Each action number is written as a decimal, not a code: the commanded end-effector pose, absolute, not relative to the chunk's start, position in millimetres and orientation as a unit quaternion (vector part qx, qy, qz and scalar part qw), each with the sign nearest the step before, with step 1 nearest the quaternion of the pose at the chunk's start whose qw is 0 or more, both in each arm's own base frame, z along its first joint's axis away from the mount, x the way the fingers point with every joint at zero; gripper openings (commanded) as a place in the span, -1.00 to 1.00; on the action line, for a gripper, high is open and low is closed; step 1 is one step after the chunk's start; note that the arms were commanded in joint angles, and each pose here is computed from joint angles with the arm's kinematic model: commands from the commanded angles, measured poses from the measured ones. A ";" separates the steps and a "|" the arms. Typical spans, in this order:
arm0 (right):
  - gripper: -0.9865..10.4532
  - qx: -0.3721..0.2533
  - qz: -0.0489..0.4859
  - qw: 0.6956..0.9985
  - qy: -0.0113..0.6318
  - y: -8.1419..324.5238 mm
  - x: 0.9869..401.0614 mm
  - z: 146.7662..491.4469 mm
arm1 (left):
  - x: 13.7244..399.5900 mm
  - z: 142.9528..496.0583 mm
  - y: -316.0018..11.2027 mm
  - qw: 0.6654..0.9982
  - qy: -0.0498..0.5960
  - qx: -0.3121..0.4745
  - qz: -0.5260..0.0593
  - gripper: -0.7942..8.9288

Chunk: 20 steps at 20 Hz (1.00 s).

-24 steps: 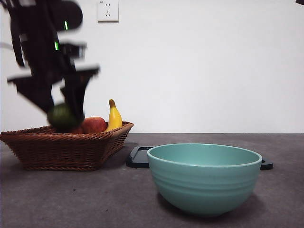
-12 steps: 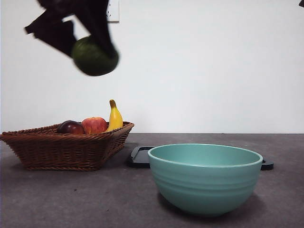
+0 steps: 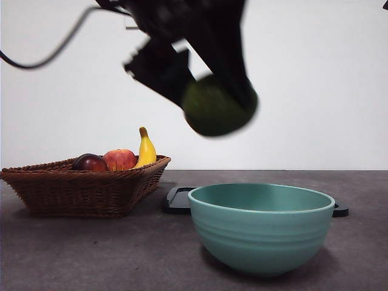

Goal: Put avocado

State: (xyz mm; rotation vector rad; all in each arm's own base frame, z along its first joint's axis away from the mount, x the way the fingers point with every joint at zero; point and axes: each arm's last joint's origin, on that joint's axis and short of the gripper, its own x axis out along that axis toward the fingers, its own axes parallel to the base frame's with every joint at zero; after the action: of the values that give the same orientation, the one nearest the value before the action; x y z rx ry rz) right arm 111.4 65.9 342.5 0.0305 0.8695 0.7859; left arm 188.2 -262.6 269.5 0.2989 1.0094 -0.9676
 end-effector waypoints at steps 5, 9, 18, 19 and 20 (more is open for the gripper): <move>-0.13 0.021 0.370 0.837 0.403 66.7 112.0 347.9 | 192.9 221.8 -300.1 0.738 0.481 0.185 -0.435 -0.40; -0.13 0.021 0.370 0.837 0.403 66.8 112.2 347.9 | 195.6 202.7 -307.0 0.732 0.491 0.208 -0.424 -0.40; -0.13 0.021 0.370 0.837 0.403 66.8 112.2 347.9 | 195.2 193.4 -316.1 0.730 0.477 0.218 -0.438 -0.38; -0.13 0.021 0.370 0.837 0.403 66.8 112.2 347.9 | 195.2 192.7 -316.1 0.729 0.478 0.219 -0.438 -0.33; -0.13 0.021 0.370 0.837 0.403 66.8 112.2 347.9 | 195.1 192.5 -316.0 0.729 0.479 0.219 -0.437 -0.24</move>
State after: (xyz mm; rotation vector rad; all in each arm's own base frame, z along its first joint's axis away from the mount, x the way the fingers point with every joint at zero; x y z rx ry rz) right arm 111.4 65.9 342.6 0.0369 0.8718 0.7811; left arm 196.0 -308.9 194.3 0.4656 1.0669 -0.9458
